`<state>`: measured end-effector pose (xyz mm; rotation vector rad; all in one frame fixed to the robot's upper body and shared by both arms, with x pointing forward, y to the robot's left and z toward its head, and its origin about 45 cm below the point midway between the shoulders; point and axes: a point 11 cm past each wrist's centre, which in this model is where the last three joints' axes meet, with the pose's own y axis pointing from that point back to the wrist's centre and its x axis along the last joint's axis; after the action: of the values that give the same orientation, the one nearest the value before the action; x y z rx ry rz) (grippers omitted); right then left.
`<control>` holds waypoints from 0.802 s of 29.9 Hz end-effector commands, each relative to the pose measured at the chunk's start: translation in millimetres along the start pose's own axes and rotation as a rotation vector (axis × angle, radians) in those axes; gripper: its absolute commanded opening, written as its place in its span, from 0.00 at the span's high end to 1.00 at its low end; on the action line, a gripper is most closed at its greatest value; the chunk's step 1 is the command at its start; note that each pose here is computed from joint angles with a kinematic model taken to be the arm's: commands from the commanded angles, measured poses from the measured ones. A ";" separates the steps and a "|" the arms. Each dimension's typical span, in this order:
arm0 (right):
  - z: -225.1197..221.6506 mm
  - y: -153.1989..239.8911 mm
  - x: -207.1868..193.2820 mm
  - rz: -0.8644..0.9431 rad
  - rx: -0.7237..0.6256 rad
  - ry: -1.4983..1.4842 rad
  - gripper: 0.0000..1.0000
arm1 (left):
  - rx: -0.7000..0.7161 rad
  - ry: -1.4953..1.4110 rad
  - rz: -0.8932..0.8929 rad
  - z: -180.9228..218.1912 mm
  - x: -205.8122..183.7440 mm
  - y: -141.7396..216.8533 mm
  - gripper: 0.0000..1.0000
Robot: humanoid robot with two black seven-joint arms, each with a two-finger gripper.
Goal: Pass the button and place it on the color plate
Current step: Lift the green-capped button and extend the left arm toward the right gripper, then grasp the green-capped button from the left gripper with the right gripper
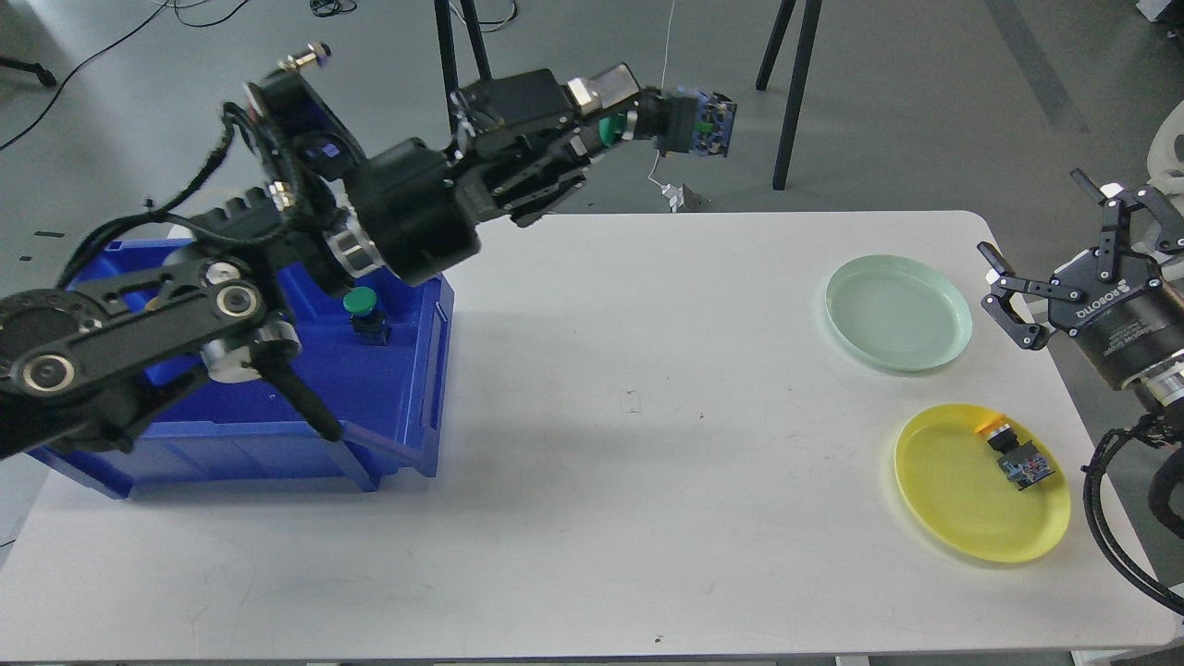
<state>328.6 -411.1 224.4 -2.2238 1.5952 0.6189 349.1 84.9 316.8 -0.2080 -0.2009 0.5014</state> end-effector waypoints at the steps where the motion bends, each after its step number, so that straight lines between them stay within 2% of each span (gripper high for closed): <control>1: 10.1 2.1 -14.1 -0.049 -0.034 0.039 0.04 | 0.005 0.070 0.062 -29.2 -15.4 -10.0 0.89; 6: 10.7 -11.4 -55.7 -0.192 -0.027 0.124 0.04 | 0.001 0.068 0.074 -29.6 -15.2 -11.4 0.89; 10: 28.6 -28.6 -109.0 -0.360 -0.011 0.204 0.04 | 0.000 0.068 0.077 -29.9 -16.3 -12.4 0.88; 14: 39.4 -44.8 -141.9 -0.456 0.024 0.176 0.04 | -0.001 0.067 0.080 -29.9 -16.3 -12.8 0.88; 18: 35.3 -54.7 -157.9 -0.507 0.086 0.150 0.04 | 0.001 0.065 0.080 -30.3 -16.6 -12.7 0.88; 24: 32.9 -60.2 -163.6 -0.517 0.092 0.091 0.04 | 0.008 0.030 0.105 -32.8 -16.5 -12.3 0.88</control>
<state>334.1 -241.0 282.0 -2.5094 0.9879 0.2525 347.9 61.1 287.7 -0.2279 -0.1366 0.5815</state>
